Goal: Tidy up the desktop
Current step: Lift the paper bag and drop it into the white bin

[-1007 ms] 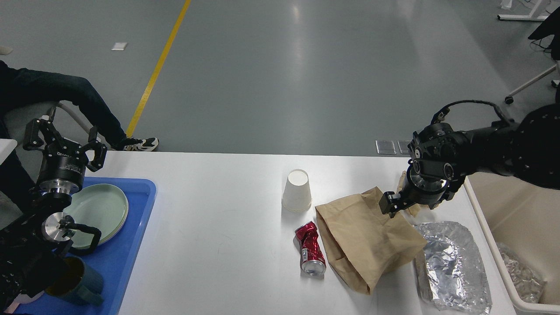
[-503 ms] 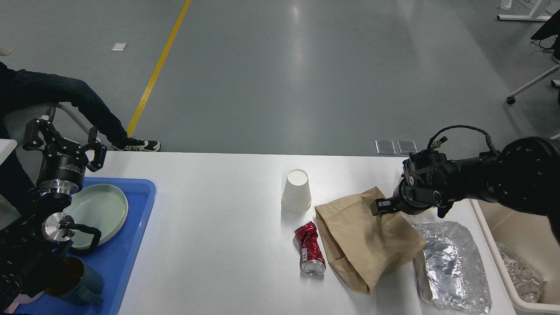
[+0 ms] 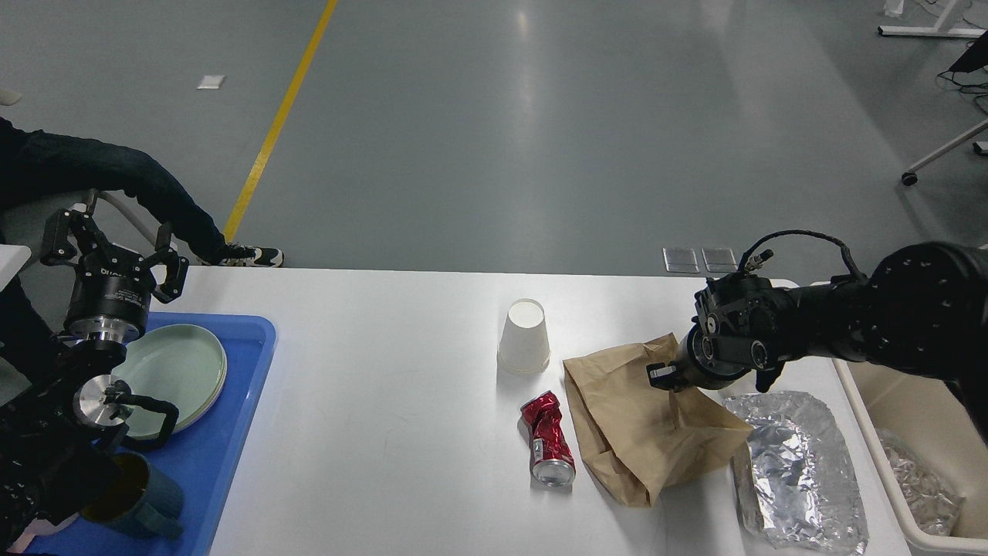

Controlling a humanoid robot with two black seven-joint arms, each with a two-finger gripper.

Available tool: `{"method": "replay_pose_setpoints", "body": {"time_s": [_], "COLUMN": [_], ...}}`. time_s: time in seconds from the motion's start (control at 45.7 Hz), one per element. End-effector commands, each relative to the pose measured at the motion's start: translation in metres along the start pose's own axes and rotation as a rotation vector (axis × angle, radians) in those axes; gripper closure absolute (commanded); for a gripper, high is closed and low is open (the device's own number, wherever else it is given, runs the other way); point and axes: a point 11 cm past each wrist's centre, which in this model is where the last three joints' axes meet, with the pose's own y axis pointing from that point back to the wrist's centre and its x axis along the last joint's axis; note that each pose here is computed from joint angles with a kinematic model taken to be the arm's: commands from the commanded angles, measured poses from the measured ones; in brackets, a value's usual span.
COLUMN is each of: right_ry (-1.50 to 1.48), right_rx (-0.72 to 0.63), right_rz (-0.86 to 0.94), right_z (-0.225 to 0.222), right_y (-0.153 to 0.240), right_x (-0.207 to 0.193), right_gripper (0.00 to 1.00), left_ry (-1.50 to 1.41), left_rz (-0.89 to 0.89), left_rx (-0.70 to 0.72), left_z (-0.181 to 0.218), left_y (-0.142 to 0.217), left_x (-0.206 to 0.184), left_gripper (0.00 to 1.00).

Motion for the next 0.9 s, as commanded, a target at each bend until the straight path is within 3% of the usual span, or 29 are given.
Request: {"method": "replay_pose_setpoints", "body": {"time_s": [0.0, 0.153, 0.394, 0.876], "right_ry": [-0.047, -0.128, -0.301, -0.531], "right_rx": [-0.001, 0.032, 0.155, 0.217], "right_rz": [0.028, 0.060, 0.163, 0.490], "right_z": [0.016, 0.030, 0.062, 0.169], "right_y": [0.009, 0.027, 0.095, 0.251], "right_x": [0.011, 0.025, 0.056, 0.109], "right_gripper": [1.00, 1.00, 1.00, 1.00], "left_ry": [0.000, 0.000, 0.000, 0.000], "left_rz": [0.000, 0.000, 0.000, 0.000], "left_rx": [0.001, 0.001, 0.001, 0.001], "left_z": [0.000, 0.000, 0.000, 0.000], "left_y": [0.000, 0.000, 0.000, 0.000], "left_x": [0.000, 0.000, 0.000, 0.000], "left_gripper": [0.04, 0.04, 0.04, 0.04]}}
